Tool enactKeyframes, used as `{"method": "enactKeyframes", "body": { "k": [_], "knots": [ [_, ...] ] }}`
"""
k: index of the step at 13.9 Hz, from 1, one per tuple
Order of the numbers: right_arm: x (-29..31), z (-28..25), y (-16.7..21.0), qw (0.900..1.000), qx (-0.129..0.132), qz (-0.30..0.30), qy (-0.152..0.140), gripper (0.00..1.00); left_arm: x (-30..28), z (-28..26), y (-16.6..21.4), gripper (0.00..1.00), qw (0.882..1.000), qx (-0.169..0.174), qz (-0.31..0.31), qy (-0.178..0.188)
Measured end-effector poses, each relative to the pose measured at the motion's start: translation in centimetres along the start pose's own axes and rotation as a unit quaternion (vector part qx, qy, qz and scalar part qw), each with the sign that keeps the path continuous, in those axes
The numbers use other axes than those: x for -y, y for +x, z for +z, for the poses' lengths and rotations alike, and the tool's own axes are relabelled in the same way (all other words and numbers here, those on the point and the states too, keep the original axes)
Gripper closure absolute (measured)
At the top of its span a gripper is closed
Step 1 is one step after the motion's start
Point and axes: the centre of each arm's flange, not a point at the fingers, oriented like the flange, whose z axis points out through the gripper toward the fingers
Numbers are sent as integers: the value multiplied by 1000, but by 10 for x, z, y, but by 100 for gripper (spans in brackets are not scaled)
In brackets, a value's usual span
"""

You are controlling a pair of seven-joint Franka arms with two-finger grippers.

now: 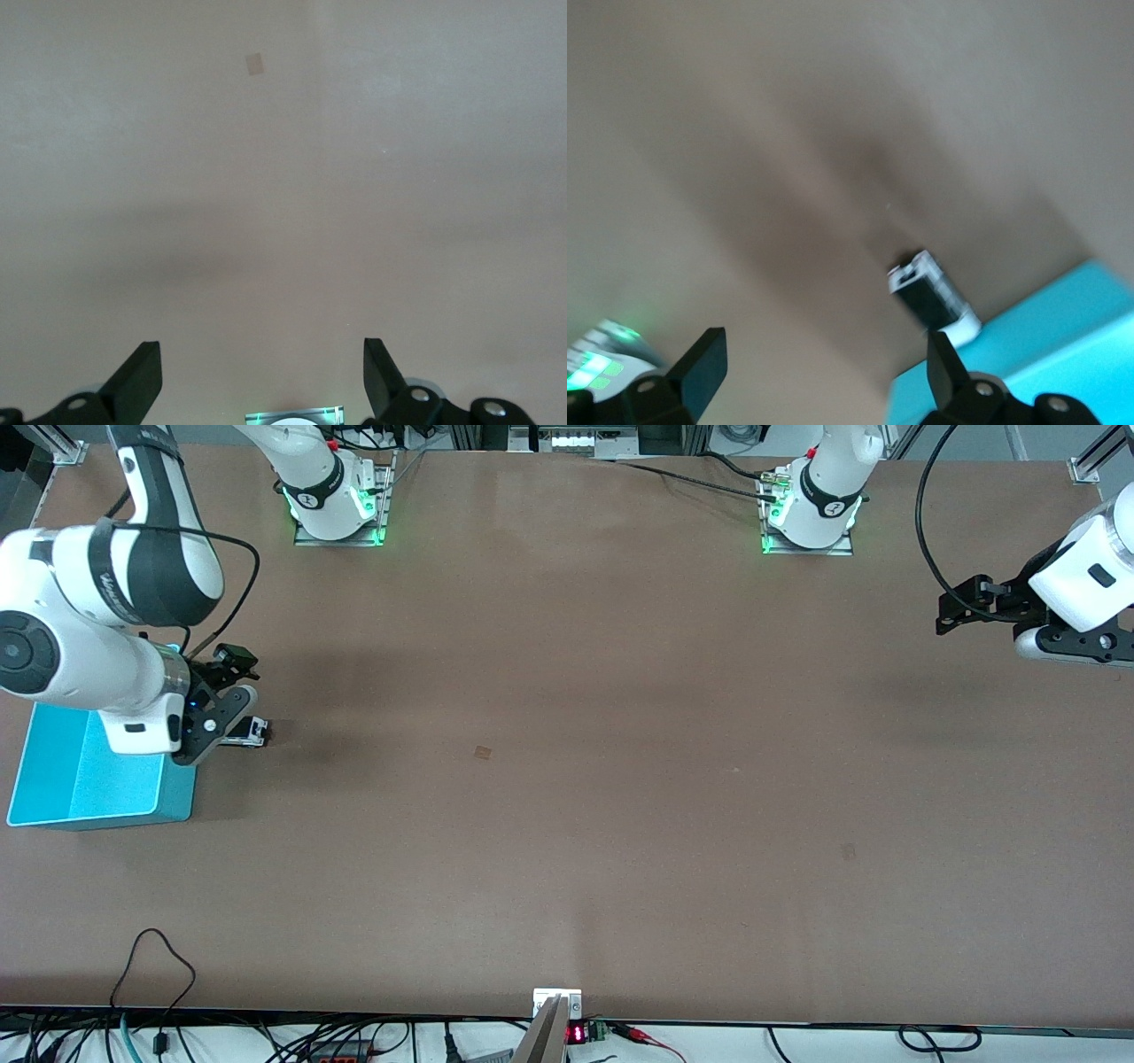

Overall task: Wind and store white jeep toy
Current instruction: 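Move the right gripper over the jeep beside the blue bin, then close the right gripper on the white jeep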

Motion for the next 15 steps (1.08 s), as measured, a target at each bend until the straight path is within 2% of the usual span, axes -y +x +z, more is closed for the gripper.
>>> {"method": "enactKeyframes", "body": {
  "k": [2,6,8,11,15],
  "knots": [
    [-9,34,-6,997,-7,-77,-20,0,1,0,0,0,1000,0,-1,0],
    [-23,106,-30,978,-27,-198,-68,0,6,0,0,0,1000,0,-6,-1],
    [-31,143,-55,974,-34,-214,-70,0,7,0,-1,0,1000,0,-7,-1],
    [-49,190,-89,974,-39,-218,-57,0,10,0,-1,0,1000,0,-10,-1],
    [-51,215,-98,970,-49,-225,-73,0,12,0,-1,0,1000,0,-12,-1]
  ]
}}
